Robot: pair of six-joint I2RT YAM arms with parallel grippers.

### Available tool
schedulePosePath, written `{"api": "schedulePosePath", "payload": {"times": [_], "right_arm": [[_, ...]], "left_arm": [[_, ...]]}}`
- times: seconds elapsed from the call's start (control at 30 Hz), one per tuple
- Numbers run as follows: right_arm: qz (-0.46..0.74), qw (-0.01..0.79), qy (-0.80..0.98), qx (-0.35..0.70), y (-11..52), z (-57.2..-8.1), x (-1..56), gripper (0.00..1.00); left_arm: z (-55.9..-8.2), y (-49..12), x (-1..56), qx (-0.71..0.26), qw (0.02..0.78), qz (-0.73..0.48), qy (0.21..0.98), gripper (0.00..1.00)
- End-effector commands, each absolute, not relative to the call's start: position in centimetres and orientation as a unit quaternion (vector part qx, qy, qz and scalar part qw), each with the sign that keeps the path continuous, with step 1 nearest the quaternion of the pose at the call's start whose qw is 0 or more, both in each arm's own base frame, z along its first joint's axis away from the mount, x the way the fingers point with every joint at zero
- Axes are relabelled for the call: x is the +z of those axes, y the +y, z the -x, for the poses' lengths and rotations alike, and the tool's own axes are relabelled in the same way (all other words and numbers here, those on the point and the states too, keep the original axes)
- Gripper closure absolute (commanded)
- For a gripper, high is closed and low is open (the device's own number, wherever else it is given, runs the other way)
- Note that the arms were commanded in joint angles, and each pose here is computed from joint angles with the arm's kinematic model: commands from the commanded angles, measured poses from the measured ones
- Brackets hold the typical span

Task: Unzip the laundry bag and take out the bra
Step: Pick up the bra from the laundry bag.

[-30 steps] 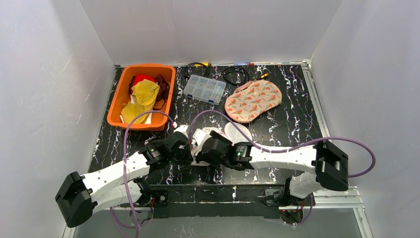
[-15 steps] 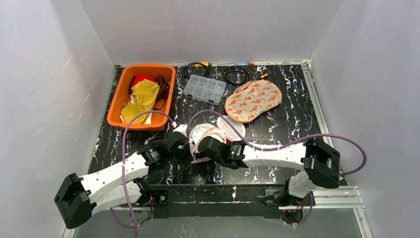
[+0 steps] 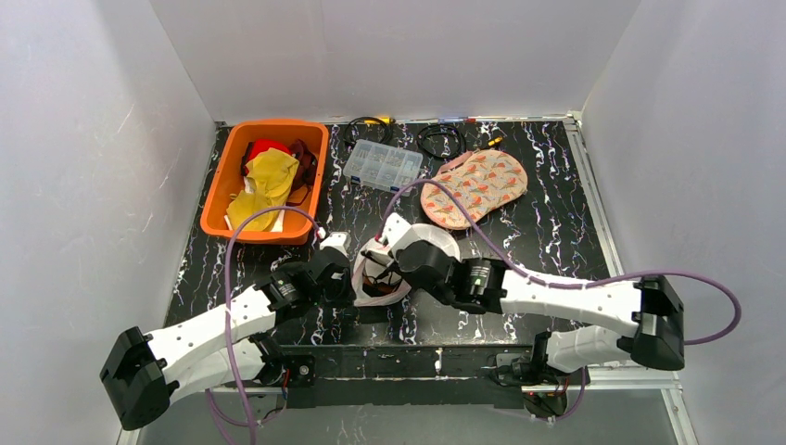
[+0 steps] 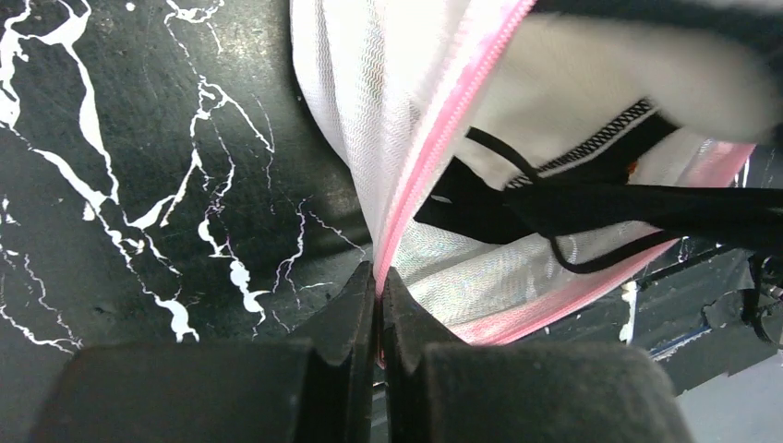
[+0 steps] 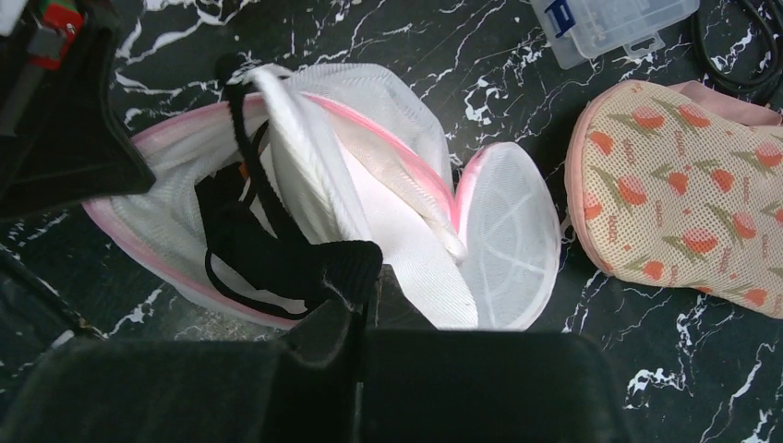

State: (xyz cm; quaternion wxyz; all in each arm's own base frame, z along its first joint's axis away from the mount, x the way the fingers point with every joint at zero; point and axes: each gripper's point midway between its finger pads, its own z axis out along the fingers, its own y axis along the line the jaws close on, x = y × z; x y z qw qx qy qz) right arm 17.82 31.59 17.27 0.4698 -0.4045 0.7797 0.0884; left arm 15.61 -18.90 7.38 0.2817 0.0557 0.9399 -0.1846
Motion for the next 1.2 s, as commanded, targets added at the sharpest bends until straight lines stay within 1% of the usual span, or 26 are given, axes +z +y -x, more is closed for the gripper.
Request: {"api": "schedulePosePath", "payload": {"times": [0.0,0.2,0.33,0.5,0.83,0.93,1.17], "right_arm": [[0.356,0.493,0.782,0.137,31.5,-17.8,20.8,0.99],[0.342,0.493,0.78,0.179,31.2,-17.0,22.7,0.99],[0.323,0.498,0.787,0.168,30.2,-17.4,22.1,0.99],[0.282,0.541,0.76,0.226,30.1,-17.4,26.2,0.99],[0.288,0.571,0.738,0.215,29.7,-18.0,30.6,0.99],[0.302,0.563,0.741,0.204,30.1,-18.0,29.8,0.99],[0.363,0.505,0.761,0.184,31.6,-17.1,21.6,0.99]], "left_arm": [[-16.2,-18.3,8.4,-0.165,0.296,-0.05,0.94,1.0],[-16.6,-18.5,8.9,-0.161,0.3,-0.056,0.939,1.0],[-16.6,-18.9,8.9,-0.163,0.293,-0.064,0.94,1.0],[-16.2,-18.9,8.3,-0.164,0.283,-0.066,0.943,1.0],[-16.5,-19.2,9.1,-0.17,0.291,-0.061,0.94,1.0],[-16.6,-19.3,9.4,-0.173,0.293,-0.059,0.939,1.0],[-16.4,-19.2,9.3,-0.176,0.29,-0.054,0.939,1.0]]}}
